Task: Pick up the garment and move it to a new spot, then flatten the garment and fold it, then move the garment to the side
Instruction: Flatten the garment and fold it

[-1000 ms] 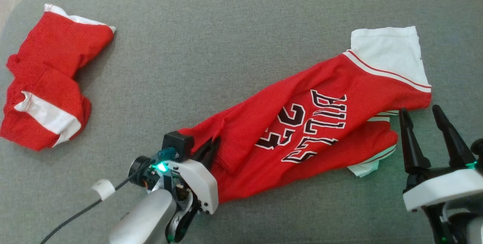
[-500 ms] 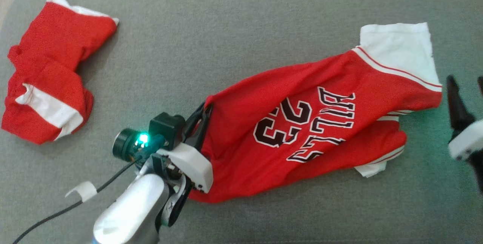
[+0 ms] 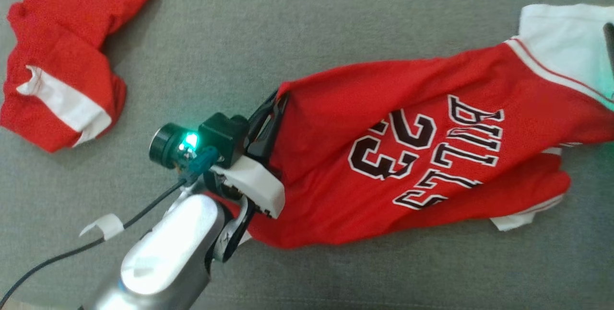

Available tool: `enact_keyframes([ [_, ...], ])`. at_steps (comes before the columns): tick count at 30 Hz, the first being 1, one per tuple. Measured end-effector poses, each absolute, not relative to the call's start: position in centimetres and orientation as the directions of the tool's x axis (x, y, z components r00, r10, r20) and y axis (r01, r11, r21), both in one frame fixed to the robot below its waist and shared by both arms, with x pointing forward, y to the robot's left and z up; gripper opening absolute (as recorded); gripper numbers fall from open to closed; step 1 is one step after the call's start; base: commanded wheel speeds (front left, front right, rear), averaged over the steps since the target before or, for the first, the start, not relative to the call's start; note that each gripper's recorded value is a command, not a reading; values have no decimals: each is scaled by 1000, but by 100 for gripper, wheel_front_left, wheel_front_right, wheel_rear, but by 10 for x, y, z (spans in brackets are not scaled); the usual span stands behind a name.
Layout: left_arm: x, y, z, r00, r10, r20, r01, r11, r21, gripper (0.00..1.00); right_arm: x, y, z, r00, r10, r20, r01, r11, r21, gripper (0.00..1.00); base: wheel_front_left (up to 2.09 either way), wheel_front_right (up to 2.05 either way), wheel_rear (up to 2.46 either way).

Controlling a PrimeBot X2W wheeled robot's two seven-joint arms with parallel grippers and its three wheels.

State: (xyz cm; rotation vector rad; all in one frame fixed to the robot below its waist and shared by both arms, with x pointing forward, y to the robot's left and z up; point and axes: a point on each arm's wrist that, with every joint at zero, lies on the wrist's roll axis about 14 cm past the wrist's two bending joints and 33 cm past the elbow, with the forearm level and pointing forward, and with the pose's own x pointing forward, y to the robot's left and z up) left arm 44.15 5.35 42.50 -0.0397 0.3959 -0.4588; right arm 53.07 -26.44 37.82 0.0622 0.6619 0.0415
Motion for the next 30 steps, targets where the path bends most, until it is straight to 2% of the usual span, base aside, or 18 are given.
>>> enact_keyframes([
  [7, 448, 58, 413, 827, -421, -373, 401, 906, -135, 0, 545, -254, 349, 668, 103, -737, -44, 994, 99, 100, 0, 0, 0],
  [9, 448, 60, 413, 831, -414, -371, 395, 909, -131, 0, 547, -252, 351, 655, 114, -747, -42, 993, 114, 0, 0, 0, 0],
  [13, 453, 63, 429, 862, -398, -315, 381, 917, -118, 0, 539, -250, 356, 633, 134, -762, -44, 990, 137, 0, 0, 0, 0],
  [15, 455, 65, 441, 877, -393, -274, 380, 919, -103, 0, 537, -251, 364, 662, 132, -738, -50, 990, 133, 0, 0, 0, 0],
  [17, 456, 66, 456, 890, -397, -225, 389, 918, -79, 0, 540, -252, 382, 728, 137, -672, -55, 988, 143, 0, 0, 0, 0],
  [23, 462, 88, 531, 940, -342, -6, 342, 940, -1, 0, 551, -260, 490, 938, 132, -321, -101, 989, 110, 0, 0, 0, 0],
  [24, 462, 88, 531, 940, -342, -6, 342, 940, -1, 0, 551, -260, 490, 938, 132, -321, -101, 989, 110, 0, 0, 0, 0],
  [27, 459, 101, 580, 941, -314, 128, 310, 949, 50, 0, 540, -267, 561, 986, 119, -117, -115, 992, 43, 0, 0, 0, 0],
  [30, 450, 108, 629, 919, -299, 256, 284, 954, 96, 0, 515, -272, 636, 992, 99, 79, -96, 995, -40, 0, 0, 0, 0],
])
